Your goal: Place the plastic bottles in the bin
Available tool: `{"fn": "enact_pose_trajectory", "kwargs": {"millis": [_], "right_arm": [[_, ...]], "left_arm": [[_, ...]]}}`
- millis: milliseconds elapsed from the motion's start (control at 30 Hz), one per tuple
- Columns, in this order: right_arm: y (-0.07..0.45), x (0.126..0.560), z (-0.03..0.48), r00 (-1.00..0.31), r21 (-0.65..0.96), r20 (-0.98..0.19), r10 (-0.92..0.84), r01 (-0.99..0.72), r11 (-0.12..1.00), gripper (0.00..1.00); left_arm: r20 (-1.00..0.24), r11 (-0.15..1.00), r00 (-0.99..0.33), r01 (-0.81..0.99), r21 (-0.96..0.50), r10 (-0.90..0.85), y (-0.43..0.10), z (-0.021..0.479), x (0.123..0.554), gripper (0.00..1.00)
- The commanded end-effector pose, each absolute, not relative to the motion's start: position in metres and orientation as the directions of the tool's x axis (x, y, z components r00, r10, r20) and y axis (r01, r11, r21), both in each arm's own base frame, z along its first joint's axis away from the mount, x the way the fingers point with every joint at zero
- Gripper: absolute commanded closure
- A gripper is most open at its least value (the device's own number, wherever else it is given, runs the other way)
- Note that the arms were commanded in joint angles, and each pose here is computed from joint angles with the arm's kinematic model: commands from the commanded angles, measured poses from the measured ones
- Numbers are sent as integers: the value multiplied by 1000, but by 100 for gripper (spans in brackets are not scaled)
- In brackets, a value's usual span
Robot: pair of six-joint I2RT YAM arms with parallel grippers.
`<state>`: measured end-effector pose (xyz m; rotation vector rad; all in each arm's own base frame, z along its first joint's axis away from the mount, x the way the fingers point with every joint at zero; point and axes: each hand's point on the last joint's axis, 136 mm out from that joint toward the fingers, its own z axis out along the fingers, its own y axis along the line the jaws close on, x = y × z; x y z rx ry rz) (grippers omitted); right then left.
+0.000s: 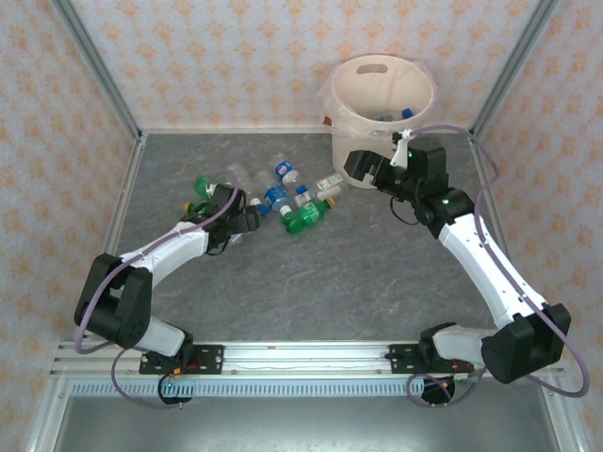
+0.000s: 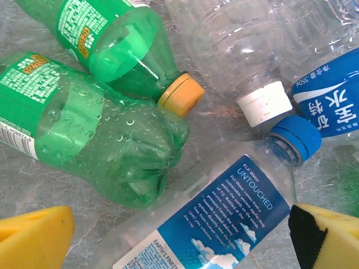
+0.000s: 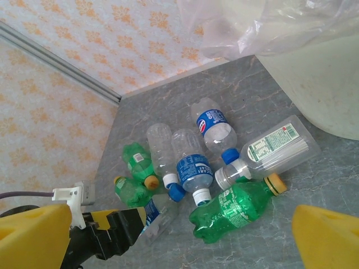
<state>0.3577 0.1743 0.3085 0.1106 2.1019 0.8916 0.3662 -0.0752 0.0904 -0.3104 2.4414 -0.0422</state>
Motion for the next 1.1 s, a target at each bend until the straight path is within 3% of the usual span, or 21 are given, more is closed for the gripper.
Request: {"fn": "enact_pose_trajectory", "kwargs": {"millis": [0, 700, 933, 1067], "right_arm": [[176, 355, 311, -635, 616, -689, 350, -259, 744, 0], [175, 349, 310, -635, 556, -722, 275, -297, 776, 0], [175, 350, 307, -638, 558, -719, 277, -292, 777, 0], [174, 352, 303, -638, 566, -714, 290, -281, 775, 0]], "left_arm": [[-626, 979, -753, -144, -144, -203, -87, 89, 371, 1], [-525, 942, -807, -110, -317, -271, -127, 78, 344, 1], [-499, 956, -836, -97, -278, -230, -135, 73, 336, 2], [-478, 974, -861, -80, -210, -174, -130, 62, 335, 9]]}}
